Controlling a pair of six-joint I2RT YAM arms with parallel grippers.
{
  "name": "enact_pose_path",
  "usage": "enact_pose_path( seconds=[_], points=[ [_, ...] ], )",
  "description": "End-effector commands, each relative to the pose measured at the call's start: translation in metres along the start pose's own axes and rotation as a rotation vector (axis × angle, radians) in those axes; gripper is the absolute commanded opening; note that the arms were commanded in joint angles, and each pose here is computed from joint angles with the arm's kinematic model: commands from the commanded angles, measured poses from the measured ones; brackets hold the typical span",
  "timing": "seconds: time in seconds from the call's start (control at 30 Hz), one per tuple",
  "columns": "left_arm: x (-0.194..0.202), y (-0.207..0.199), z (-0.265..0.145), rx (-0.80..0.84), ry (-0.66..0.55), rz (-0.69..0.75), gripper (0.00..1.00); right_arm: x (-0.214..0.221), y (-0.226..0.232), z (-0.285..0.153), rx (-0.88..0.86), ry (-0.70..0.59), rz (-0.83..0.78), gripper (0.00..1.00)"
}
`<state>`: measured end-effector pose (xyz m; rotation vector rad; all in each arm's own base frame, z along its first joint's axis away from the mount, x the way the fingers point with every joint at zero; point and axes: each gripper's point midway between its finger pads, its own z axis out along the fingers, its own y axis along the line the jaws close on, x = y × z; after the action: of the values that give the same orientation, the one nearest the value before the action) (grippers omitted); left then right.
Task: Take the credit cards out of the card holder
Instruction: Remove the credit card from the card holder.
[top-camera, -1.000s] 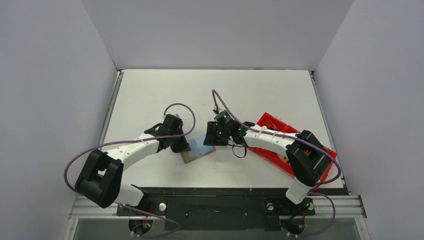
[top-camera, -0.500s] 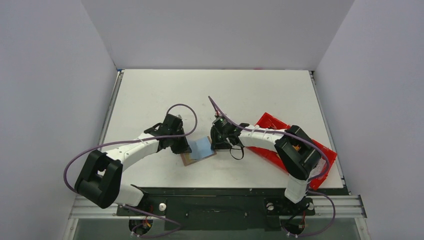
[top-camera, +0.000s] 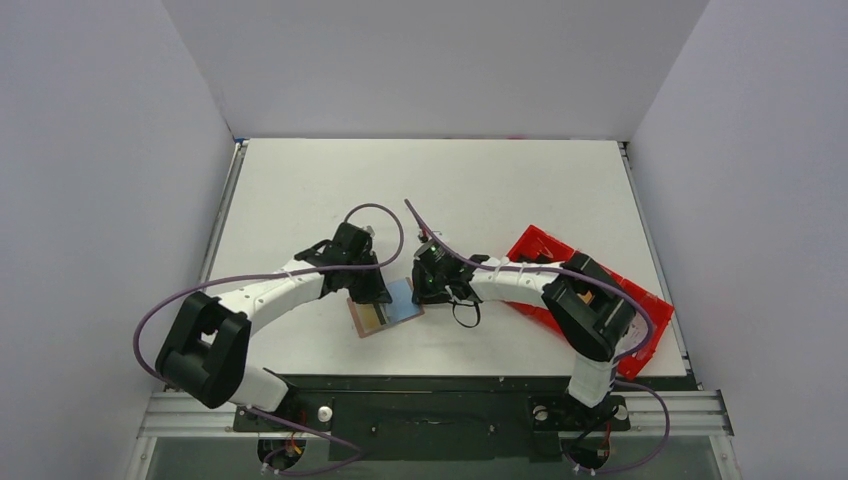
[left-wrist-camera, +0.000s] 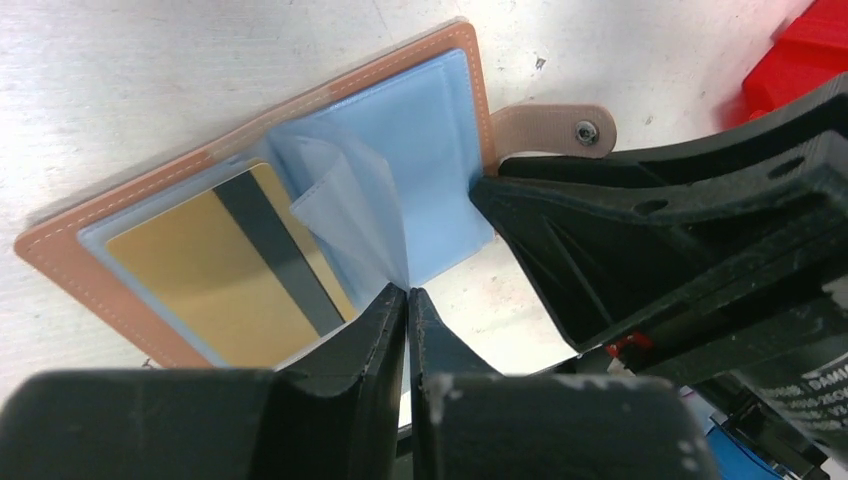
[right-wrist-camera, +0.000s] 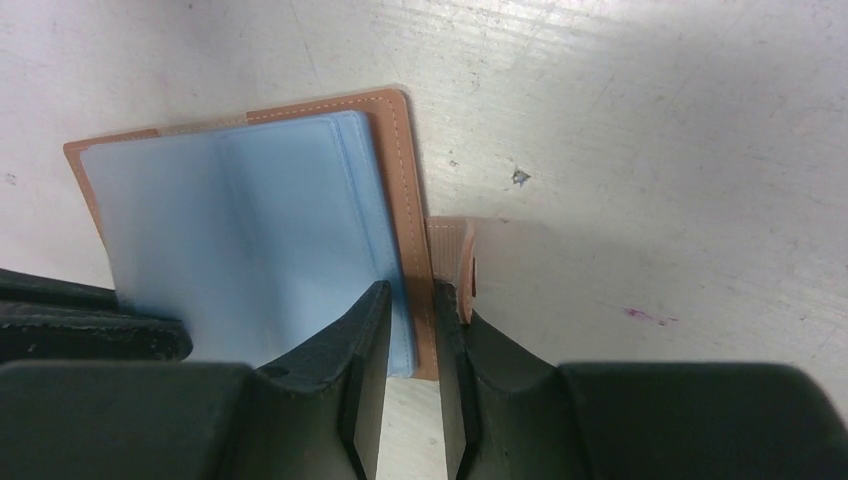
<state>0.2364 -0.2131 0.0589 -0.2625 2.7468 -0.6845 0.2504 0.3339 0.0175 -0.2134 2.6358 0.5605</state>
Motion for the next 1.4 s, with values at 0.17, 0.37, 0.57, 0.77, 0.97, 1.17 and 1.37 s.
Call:
enact_pose_path(
  seconds=[0.17, 0.37, 0.57, 0.77, 0.97, 1.17, 1.37],
  points=[
    [-0.020, -0.042, 0.012, 0.100, -0.024, 0.030, 0.14, 0.017, -0.004, -0.011, 0.004, 0.019, 0.009, 0.20],
    [-0.021, -0.044, 0.027, 0.093, -0.014, 0.025, 0.32, 0.014, -0.002, -0.018, -0.003, 0.007, 0.008, 0.20],
    [-0.018, -0.049, 0.038, 0.108, 0.001, 0.032, 0.41, 0.005, -0.004, -0.032, 0.008, -0.025, 0.011, 0.20],
    [-0.014, -0.051, 0.041, 0.111, 0.008, 0.044, 0.46, -0.013, -0.005, -0.055, 0.008, -0.087, 0.022, 0.20],
    [-0.021, -0.065, 0.026, 0.164, -0.028, 0.075, 0.49, -0.030, -0.003, -0.073, 0.015, -0.147, 0.017, 0.20],
    [-0.029, -0.064, 0.013, 0.142, -0.071, 0.074, 0.49, -0.037, 0.006, -0.077, -0.007, -0.147, -0.004, 0.20],
    [-0.034, -0.056, 0.008, 0.105, -0.101, 0.066, 0.49, -0.041, 0.017, -0.080, -0.029, -0.150, -0.018, 0.21]
  ],
)
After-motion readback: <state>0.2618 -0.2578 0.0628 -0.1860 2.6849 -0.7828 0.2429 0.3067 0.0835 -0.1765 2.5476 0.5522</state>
